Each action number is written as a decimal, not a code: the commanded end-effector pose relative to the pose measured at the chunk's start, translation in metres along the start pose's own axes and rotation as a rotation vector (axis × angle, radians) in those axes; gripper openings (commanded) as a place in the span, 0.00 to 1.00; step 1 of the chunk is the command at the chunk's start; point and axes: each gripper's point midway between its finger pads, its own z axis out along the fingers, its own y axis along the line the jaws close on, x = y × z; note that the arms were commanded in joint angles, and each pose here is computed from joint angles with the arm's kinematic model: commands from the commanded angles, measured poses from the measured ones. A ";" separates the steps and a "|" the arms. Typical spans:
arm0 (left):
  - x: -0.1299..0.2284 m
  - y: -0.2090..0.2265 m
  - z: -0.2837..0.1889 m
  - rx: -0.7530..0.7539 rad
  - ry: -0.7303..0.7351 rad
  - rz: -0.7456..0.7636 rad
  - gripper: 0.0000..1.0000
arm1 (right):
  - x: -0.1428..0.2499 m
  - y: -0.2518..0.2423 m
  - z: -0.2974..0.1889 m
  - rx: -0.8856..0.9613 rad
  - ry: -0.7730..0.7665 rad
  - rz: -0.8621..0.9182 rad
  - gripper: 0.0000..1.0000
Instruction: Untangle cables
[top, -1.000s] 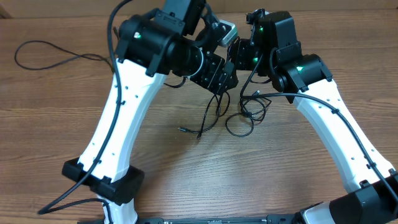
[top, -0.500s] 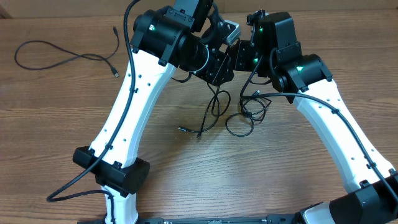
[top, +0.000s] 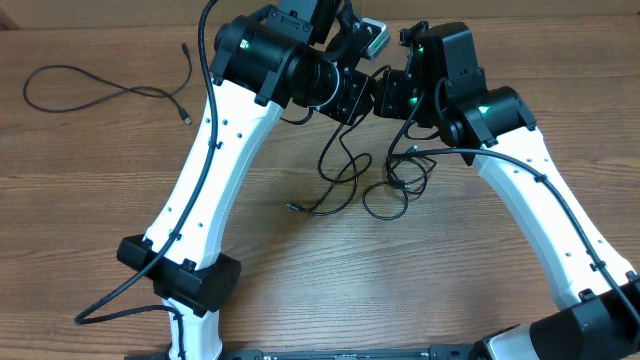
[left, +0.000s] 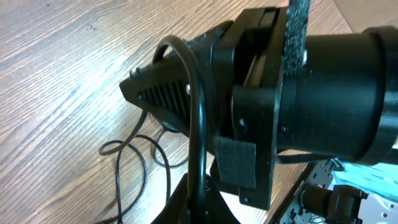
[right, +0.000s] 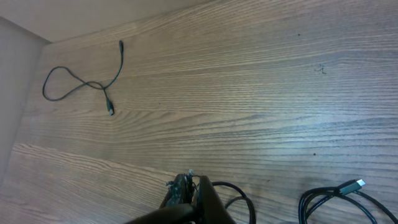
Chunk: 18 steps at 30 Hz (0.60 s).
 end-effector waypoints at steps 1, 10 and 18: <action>-0.002 -0.001 0.004 0.001 -0.002 0.009 0.04 | -0.002 0.004 -0.003 -0.009 -0.002 0.000 0.04; -0.021 0.020 -0.027 -0.076 -0.115 -0.072 0.04 | 0.010 -0.003 -0.011 0.008 0.047 0.021 0.53; -0.022 0.043 -0.081 -0.045 -0.214 -0.208 0.04 | -0.019 -0.013 -0.079 -0.052 -0.037 0.089 1.00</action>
